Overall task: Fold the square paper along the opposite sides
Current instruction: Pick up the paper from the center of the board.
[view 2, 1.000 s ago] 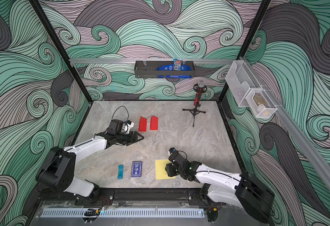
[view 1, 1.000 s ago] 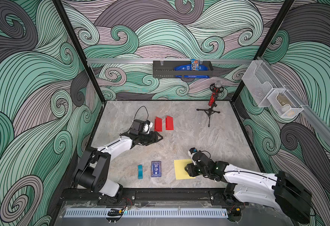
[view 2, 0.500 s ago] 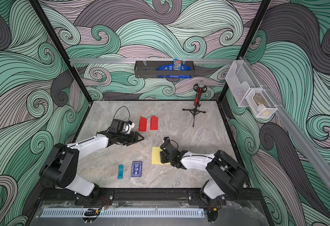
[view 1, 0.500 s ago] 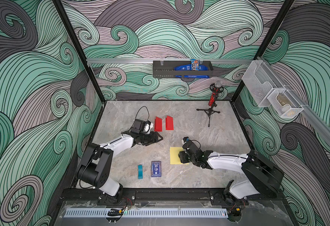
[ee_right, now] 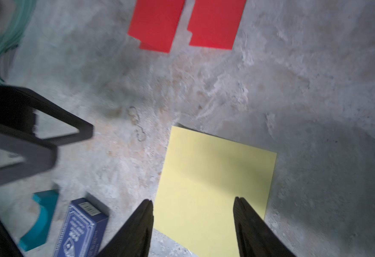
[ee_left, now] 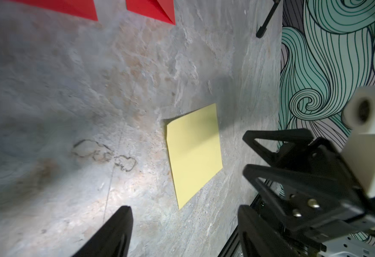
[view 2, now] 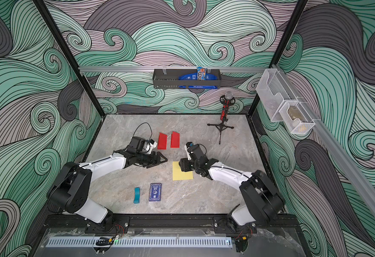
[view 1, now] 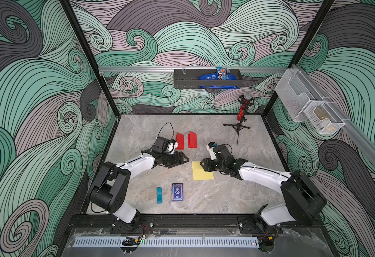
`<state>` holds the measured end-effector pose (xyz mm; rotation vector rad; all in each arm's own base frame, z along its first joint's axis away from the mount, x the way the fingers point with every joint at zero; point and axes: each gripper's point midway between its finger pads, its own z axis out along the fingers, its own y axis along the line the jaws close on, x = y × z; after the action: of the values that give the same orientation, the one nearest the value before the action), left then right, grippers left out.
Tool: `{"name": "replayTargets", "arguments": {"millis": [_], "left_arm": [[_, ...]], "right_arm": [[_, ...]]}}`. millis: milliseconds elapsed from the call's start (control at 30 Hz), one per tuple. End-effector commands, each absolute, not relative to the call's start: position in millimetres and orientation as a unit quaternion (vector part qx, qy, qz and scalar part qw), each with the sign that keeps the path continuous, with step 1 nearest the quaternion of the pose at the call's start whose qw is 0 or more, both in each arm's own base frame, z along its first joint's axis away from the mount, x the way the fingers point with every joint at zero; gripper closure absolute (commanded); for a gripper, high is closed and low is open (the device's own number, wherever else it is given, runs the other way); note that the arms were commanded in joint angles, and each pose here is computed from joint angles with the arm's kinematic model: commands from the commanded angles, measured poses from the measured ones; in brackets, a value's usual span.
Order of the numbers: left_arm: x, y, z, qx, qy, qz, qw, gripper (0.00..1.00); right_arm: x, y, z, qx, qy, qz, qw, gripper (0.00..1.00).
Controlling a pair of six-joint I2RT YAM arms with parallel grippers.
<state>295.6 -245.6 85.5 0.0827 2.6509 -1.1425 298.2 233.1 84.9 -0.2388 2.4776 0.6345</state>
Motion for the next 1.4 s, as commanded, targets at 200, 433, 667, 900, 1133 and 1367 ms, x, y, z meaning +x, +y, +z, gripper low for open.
{"name": "replayTargets", "arguments": {"millis": [200, 433, 667, 900, 1133, 1367], "left_arm": [[282.6, -285.9, 52.9, 0.049, 0.928, -0.365, 0.061, 0.22], [278.7, -296.1, 25.8, 0.056, 0.934, -0.352, 0.029, 0.21], [277.1, -291.8, 7.5, 0.057, 0.939, -0.338, 0.021, 0.19], [284.3, -284.0, 8.4, 0.063, 0.941, -0.332, 0.031, 0.14], [286.1, -274.6, 0.9, 0.062, 0.945, -0.321, 0.029, 0.11], [285.3, -269.2, -9.0, 0.066, 0.949, -0.306, 0.025, 0.34]], "right_arm": [[273.9, 200.3, 50.2, -0.044, 0.921, 0.345, 0.175, 0.41], [247.4, 197.7, 14.0, -0.040, 0.923, 0.361, 0.130, 0.46], [245.4, 207.4, 6.5, -0.051, 0.915, 0.379, 0.124, 0.48], [249.8, 226.9, 6.8, -0.068, 0.910, 0.393, 0.118, 0.49], [254.2, 241.8, 9.9, -0.083, 0.906, 0.398, 0.119, 0.49], [259.9, 250.4, 22.4, -0.096, 0.899, 0.407, 0.133, 0.49]]}}
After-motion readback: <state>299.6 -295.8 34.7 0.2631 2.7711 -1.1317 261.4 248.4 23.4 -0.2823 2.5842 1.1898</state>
